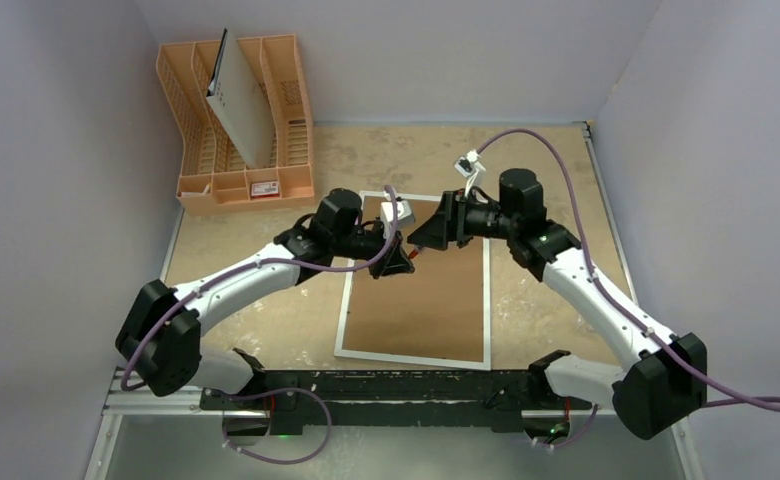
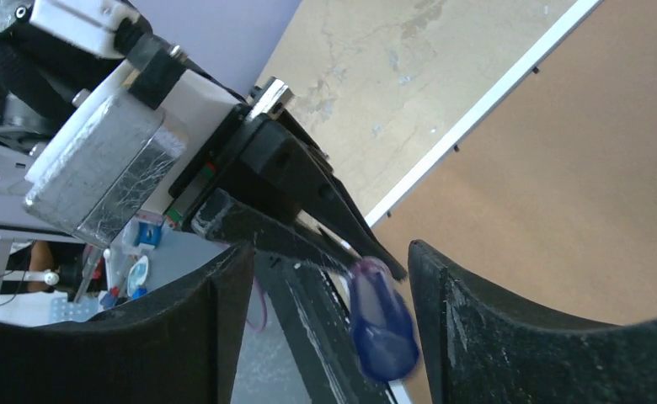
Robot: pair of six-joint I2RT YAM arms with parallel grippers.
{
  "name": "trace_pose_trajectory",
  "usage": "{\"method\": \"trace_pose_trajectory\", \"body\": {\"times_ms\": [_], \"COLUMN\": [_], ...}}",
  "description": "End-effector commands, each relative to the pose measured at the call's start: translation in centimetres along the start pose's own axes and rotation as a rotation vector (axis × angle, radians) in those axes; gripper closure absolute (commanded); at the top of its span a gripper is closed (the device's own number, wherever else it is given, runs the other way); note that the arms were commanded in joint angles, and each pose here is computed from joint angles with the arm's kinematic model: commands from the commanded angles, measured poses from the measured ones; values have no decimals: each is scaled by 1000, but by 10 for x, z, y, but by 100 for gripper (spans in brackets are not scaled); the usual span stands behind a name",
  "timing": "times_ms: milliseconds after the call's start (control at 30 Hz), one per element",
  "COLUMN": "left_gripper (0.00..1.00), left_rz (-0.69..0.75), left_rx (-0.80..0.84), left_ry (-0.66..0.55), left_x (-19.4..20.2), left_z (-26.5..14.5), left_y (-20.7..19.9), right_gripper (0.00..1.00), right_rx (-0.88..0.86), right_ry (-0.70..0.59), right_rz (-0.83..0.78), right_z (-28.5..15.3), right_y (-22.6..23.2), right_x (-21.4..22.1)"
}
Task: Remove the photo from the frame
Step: Adjust the screwdriver.
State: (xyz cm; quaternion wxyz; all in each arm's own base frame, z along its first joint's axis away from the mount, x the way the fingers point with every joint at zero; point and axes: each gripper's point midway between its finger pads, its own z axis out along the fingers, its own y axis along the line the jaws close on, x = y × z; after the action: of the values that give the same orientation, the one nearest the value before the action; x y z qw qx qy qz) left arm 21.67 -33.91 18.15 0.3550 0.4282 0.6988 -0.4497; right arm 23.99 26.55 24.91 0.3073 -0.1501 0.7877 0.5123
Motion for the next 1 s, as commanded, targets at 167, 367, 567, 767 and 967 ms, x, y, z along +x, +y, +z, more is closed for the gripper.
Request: {"method": "trace_pose_trajectory", "body": {"times_ms": [167,367,567,767,967], "left_gripper": [100,100,100,100,100], "left_rz": [297,309,306,303,308], "left_rx": [-10,27,29,15,30], "left_ry": [277,299,305,324,312], "left_x": [15,8,4,7,5], "left_z": [-40,-35,-32,-34,-33], "left_y": [3,3,5,8,5], "right_gripper": [35,36,41,60,53], "right_rx": [-99,-121,-137,-167,-144], "right_ry": [183,254,298,317,329], "right_rz": [-12,-26,-74,-52,-44], "right_z": [-41,-36,-18,-6,2], "right_y": [3,4,16,18,9], "right_x": [9,19,28,31,34]}}
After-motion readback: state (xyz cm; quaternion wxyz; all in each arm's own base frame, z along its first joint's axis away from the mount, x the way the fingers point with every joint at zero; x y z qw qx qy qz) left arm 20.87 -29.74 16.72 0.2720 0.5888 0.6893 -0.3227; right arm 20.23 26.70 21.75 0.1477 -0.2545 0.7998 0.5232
